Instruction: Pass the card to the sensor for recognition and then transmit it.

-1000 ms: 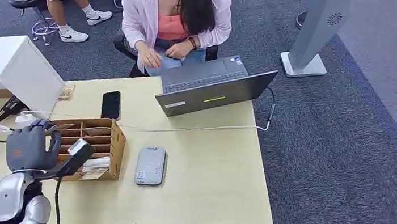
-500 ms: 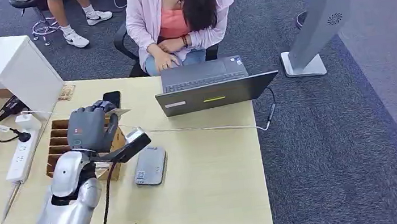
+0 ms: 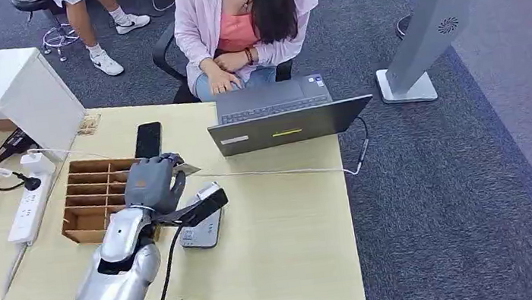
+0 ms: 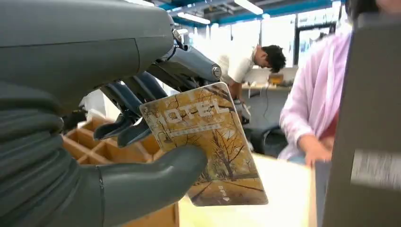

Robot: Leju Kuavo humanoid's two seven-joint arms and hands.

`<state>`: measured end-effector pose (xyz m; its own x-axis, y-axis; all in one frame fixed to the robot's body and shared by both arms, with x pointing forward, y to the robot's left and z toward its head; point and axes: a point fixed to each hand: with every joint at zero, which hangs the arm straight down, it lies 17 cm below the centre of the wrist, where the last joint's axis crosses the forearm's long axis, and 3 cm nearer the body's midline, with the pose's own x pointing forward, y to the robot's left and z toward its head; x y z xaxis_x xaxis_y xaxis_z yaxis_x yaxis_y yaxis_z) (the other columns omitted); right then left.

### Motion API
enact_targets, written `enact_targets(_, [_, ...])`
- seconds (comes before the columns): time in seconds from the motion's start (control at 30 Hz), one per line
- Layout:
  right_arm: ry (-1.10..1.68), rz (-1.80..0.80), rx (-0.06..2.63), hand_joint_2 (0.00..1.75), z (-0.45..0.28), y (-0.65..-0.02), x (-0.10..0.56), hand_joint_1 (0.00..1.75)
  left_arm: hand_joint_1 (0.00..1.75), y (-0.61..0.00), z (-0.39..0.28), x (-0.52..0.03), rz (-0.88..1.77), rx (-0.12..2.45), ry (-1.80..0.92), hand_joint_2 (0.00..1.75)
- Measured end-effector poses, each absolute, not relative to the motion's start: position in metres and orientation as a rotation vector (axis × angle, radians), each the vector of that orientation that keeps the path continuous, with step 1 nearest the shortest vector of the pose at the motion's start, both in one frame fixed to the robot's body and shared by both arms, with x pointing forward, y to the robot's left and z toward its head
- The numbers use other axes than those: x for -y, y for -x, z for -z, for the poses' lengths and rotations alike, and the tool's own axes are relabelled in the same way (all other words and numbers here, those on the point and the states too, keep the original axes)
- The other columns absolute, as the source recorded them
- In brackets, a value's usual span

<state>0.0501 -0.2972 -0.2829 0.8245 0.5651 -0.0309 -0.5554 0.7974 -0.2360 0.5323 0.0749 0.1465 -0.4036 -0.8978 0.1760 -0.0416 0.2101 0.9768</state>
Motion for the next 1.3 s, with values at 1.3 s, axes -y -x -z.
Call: enact_targets(1.3, [0.232,-0.619,0.042,0.0,0.283,-0.048,0.296,0.0,1.75,-0.54,-0.103,-0.105,1.299,1.542,-0.923,1.75])
